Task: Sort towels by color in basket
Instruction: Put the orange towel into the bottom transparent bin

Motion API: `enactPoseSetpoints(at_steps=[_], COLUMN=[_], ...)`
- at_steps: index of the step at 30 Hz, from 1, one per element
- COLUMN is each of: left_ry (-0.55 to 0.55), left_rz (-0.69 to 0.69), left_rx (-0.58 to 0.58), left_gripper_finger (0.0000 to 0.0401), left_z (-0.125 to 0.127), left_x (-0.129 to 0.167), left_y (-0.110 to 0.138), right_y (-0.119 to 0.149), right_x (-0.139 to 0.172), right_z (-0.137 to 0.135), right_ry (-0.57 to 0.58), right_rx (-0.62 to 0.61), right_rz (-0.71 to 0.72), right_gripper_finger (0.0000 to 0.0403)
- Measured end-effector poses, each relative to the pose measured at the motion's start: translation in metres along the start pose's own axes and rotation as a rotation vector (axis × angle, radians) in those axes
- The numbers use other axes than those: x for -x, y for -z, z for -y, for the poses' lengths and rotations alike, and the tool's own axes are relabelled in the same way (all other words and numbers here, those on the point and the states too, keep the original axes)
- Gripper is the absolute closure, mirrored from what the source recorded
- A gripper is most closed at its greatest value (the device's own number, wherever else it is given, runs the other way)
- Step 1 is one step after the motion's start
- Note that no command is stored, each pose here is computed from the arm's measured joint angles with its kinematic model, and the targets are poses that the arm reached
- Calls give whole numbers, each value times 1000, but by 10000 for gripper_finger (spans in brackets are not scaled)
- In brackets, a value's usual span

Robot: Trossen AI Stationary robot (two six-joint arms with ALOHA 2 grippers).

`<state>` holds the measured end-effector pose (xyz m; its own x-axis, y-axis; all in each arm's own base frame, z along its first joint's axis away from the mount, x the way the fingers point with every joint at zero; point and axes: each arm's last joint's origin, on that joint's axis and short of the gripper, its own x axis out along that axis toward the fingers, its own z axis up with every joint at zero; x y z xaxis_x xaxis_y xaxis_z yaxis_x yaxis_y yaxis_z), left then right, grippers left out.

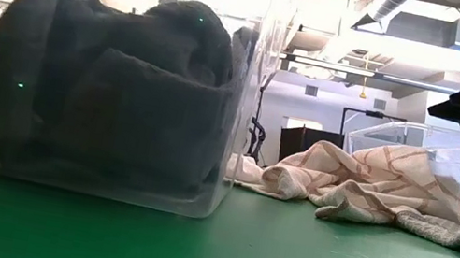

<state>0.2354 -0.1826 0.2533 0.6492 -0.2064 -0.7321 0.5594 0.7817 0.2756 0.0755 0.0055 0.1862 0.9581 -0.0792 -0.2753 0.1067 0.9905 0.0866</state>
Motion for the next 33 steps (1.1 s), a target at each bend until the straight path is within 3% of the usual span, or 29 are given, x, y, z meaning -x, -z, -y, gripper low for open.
enactPoseSetpoints(at_steps=[8,13,18,27,33], left_ry=[-40,-24,-11,-86,-39], left_rz=[10,38,42,55,-65], left_rx=[-31,-55,-63,-94,12], left_gripper_finger=[312,317,273,153,127], left_z=[-23,-27,-25,-27,-21], left_x=[-13,-14,-14,5,32], left_y=[11,10,9,-11,-23], right_y=[0,0,0,0,0], right_x=[0,0,0,0,0], right_z=[0,0,0,0,0], right_ry=[0,0,0,0,0], right_rx=[0,0,0,0,0], right_rz=[0,0,0,0,0], right_gripper_finger=[154,154,154,154,154])
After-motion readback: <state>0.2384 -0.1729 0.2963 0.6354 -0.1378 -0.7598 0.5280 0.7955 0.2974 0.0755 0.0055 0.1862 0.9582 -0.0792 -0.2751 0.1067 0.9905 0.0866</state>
